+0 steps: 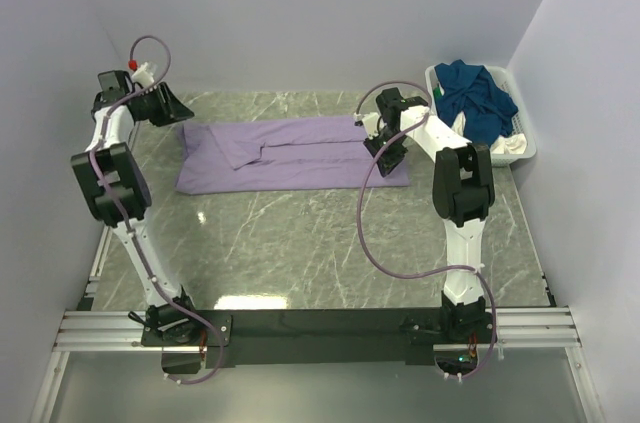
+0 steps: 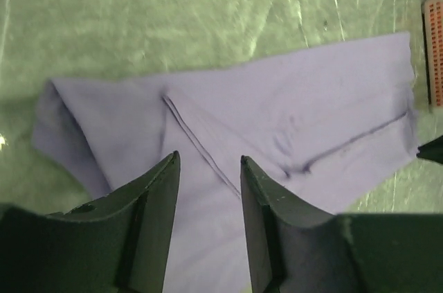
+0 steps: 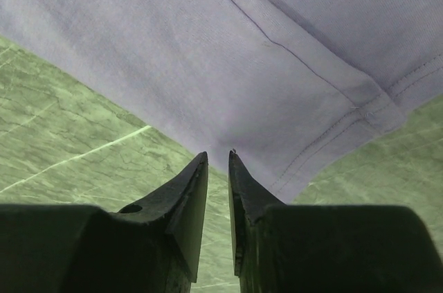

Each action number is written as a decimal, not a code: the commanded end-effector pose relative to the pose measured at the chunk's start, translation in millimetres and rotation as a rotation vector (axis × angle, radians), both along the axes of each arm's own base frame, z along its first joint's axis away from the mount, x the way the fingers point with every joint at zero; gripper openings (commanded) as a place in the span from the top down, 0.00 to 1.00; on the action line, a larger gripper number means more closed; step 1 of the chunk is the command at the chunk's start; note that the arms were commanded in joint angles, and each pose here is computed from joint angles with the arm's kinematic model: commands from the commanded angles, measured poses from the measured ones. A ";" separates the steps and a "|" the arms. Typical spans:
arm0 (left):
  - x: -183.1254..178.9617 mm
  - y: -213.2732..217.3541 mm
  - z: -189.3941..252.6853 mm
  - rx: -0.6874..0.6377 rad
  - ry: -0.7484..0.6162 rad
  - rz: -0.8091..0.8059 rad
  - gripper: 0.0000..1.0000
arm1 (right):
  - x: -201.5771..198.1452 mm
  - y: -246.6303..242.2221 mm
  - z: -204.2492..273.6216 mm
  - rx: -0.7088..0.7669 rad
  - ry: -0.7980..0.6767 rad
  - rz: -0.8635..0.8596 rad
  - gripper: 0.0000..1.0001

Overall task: Fold and stack the t-shirts
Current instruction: Fold the tshirt

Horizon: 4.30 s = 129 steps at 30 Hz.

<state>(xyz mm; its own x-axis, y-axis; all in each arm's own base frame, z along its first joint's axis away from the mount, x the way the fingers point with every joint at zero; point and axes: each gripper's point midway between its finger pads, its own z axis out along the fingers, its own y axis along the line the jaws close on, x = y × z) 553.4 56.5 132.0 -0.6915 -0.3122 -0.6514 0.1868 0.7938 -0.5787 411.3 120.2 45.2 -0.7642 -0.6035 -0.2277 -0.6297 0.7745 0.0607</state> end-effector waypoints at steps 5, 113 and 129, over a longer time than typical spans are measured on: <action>-81.0 -57.7 -10.2 0.155 0.026 -0.137 0.59 | 8.7 4.1 24.3 0.048 -0.050 -0.008 0.75; -111.9 -73.9 -71.4 0.124 0.309 -0.168 0.69 | 15.2 -5.8 -30.6 0.012 0.051 -0.030 0.81; -151.4 -52.9 -34.5 0.157 0.241 -0.076 0.63 | -198.4 38.0 -24.7 0.127 0.453 0.233 0.93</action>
<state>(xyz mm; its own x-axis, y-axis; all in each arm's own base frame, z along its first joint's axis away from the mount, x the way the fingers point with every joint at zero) 402.9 5.7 71.2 -0.8881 -0.1721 -0.4263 0.0778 0.8577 -0.5082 284.8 134.5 13.8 -0.7209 -0.6916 -0.0452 -0.6757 0.6869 0.2676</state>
